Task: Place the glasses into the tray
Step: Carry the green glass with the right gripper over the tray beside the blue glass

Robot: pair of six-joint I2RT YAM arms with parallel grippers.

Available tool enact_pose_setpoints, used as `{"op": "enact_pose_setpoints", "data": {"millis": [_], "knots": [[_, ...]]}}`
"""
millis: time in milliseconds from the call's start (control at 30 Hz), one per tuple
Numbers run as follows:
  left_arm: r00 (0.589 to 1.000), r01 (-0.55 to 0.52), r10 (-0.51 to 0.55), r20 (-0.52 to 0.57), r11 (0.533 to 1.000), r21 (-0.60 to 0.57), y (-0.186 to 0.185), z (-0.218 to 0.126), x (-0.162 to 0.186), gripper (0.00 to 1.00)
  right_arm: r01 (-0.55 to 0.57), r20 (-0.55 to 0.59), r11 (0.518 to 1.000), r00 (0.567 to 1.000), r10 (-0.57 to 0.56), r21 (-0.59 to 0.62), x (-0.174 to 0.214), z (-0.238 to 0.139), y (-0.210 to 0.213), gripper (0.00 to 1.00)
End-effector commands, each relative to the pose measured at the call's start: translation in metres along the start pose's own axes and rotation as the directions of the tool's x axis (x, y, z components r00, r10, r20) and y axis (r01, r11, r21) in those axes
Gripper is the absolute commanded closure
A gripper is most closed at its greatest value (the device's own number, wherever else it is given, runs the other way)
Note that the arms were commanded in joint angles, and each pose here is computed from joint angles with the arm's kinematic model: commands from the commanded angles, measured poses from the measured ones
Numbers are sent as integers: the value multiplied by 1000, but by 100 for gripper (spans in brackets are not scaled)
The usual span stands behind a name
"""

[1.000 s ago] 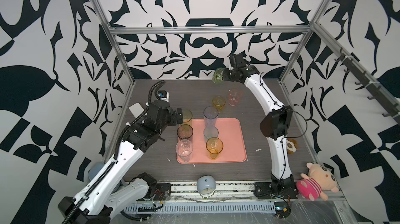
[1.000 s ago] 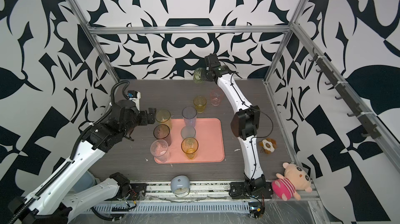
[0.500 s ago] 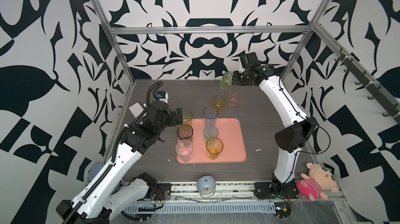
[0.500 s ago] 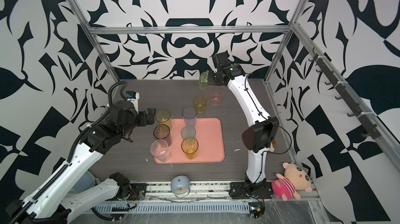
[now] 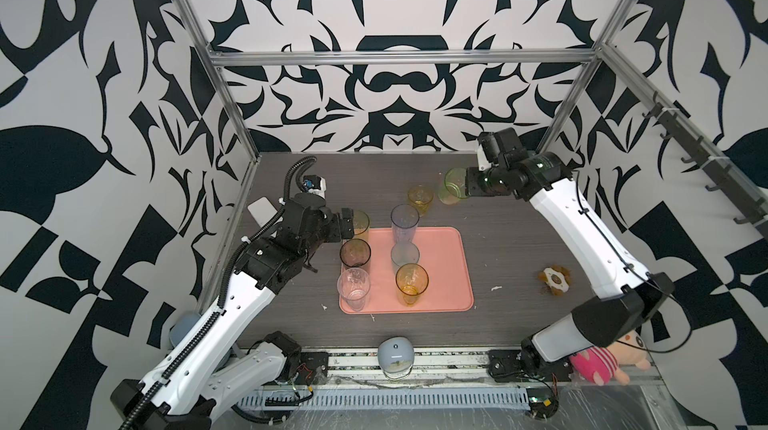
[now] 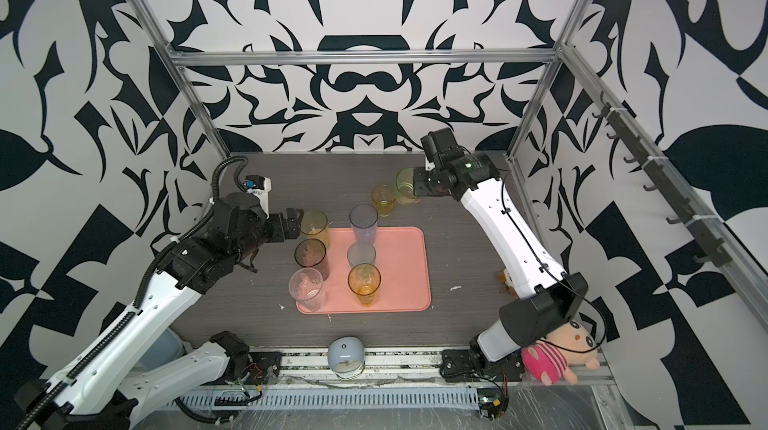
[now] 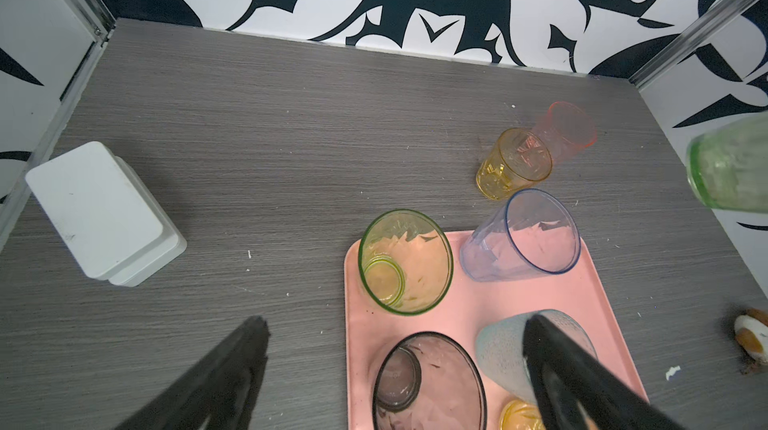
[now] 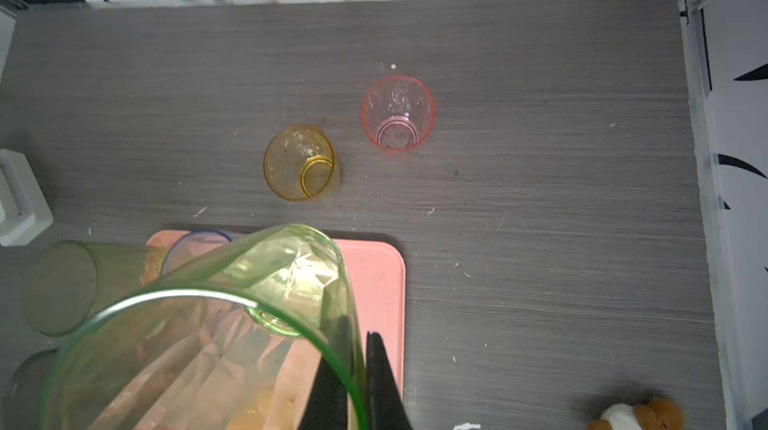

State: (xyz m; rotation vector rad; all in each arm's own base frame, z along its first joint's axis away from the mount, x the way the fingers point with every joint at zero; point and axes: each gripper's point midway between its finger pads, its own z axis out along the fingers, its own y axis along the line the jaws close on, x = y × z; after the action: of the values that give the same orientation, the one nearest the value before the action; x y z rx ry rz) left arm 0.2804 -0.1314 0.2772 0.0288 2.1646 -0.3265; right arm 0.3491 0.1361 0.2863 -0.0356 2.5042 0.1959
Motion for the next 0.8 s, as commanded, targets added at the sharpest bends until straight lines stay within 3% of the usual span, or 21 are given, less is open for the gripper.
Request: {"op": "enact_pose_setpoints", "data": {"millis": [0, 267, 767], "knots": [[1000, 23, -22, -6, 1000, 15, -2, 4, 3, 1, 10, 35, 1000, 999, -11, 13, 9, -6, -6, 100], [999, 33, -33, -17, 999, 15, -2, 6, 7, 1, 12, -41, 1000, 999, -11, 23, 55, 19, -9, 100], [998, 50, -50, -41, 999, 20, -4, 13, 12, 1, 21, -166, 998, 986, -10, 65, 103, 82, -7, 100]]}}
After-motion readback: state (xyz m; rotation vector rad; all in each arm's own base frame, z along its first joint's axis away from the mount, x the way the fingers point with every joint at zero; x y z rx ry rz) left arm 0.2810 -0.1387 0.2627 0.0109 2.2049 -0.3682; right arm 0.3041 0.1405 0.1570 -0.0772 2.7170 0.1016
